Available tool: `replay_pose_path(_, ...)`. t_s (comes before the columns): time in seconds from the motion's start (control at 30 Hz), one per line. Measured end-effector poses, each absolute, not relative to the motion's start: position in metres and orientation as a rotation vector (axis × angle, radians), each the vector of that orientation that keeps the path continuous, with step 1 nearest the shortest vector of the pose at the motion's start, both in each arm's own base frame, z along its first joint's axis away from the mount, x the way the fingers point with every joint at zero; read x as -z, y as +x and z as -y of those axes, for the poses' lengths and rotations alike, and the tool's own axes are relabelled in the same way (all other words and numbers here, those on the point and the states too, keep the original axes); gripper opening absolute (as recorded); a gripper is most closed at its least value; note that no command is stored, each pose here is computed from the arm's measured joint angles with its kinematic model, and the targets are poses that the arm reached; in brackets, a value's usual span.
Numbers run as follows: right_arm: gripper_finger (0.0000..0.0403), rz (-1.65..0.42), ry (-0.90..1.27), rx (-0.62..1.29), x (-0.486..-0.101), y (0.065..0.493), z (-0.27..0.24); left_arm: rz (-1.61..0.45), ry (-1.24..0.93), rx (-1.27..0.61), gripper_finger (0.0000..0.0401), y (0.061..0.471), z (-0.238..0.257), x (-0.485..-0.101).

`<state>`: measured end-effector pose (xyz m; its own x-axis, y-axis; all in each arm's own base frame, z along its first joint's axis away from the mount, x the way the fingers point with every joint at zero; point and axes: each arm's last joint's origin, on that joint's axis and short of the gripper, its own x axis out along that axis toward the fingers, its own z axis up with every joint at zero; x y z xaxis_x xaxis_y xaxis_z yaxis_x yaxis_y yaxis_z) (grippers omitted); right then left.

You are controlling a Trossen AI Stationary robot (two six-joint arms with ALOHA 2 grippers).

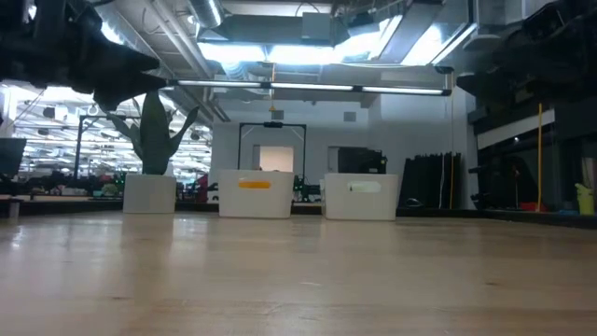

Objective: Pick and place medicine bottles into bin by pill shape (circle, oval)
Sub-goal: Return to Home Position

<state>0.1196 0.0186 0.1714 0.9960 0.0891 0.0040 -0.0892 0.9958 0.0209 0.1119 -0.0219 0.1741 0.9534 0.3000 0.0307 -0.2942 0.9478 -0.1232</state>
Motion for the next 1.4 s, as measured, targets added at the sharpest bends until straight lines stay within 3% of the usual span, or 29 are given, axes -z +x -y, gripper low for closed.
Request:
replay_pose_path(0.93,0.031,0.003,0.018,-0.089,-0.172,0.12,-0.019,0.009,-0.142,-0.273,0.0244,0.107,0.016,-0.167)
replay_pose_path(1.23,0.031,0.099,0.048,-0.029,-0.18,0.108,-0.009,0.01,-0.142,-0.274,0.0244,0.107,0.016,-0.167)
replay_pose_path(1.4,0.031,0.077,0.051,-0.109,-0.177,0.099,-0.009,0.01,-0.142,-0.274,0.0244,0.107,0.016,-0.167)
